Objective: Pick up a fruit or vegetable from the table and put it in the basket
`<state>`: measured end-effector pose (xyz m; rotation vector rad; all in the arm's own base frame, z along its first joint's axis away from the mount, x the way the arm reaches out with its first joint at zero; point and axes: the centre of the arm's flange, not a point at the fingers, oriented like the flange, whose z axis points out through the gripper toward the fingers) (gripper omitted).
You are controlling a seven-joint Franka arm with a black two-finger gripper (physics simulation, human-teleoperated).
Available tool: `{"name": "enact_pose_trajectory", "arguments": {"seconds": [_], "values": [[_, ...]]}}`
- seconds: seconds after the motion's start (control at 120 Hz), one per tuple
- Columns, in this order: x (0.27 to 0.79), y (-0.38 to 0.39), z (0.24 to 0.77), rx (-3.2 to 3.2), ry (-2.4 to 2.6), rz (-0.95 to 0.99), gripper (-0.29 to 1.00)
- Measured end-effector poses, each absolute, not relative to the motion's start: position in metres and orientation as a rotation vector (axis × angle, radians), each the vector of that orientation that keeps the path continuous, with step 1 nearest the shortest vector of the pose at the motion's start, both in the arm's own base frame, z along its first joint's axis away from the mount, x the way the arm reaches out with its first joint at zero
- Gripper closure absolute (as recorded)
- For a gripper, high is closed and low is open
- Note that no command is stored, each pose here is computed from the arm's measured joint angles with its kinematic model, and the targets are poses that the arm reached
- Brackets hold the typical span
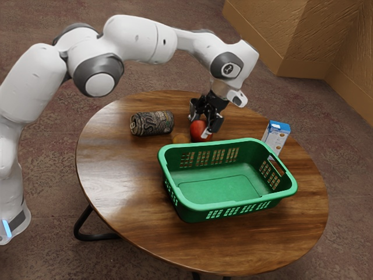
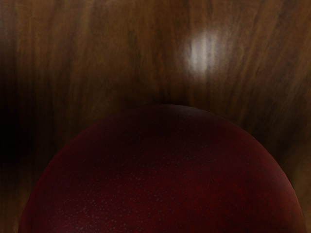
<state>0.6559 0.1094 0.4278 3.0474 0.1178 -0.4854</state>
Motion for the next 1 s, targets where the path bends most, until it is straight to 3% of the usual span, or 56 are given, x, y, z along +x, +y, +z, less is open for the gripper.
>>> {"name": "enact_pose_trajectory", "arguments": {"seconds": [0.317,0.558,0.608,0.742,1.0], "values": [[0.657,0.11,0.42,3.039,0.123,-0.497,0.17],[0.651,0.111,0.468,3.059,0.12,-0.382,0.22],[0.647,0.104,0.493,3.065,0.101,-0.322,0.28],[0.636,0.063,0.548,3.08,-0.008,-0.198,0.32],[0.631,-0.045,0.562,3.081,-0.275,-0.187,0.33]]}}
